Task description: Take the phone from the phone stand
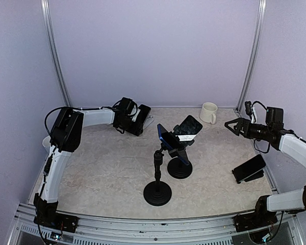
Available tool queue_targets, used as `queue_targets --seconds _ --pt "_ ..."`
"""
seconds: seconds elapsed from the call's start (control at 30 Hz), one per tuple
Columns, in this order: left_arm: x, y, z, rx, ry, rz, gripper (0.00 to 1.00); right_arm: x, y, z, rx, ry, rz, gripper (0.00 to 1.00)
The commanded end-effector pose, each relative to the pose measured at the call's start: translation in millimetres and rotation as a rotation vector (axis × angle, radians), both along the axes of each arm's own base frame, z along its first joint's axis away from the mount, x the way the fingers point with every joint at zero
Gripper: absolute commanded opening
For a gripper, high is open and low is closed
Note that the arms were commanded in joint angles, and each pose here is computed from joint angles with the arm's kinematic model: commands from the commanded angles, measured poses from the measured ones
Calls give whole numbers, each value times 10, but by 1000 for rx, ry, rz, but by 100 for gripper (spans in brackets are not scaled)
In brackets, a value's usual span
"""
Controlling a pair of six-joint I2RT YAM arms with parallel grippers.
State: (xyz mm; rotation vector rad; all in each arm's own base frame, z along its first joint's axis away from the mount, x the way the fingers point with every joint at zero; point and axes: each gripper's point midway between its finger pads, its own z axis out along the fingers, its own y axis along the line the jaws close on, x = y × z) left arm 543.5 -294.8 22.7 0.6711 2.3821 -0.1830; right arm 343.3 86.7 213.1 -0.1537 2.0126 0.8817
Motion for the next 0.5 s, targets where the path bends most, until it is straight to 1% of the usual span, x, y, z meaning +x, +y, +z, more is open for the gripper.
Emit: queue_targets --seconds 0.0,0.2,0.4,0.47 --pt "-46 112 -84 18 17 31 70 42 -34 97 2 -29 1 100" --pt "-57 264 42 -8 -3 80 62 44 -27 101 6 -30 6 100" --pt "-111 565 66 -17 2 164 55 42 -21 73 9 -26 9 100" --pt "-138 683 58 -2 4 188 53 39 -21 67 7 -26 10 100"
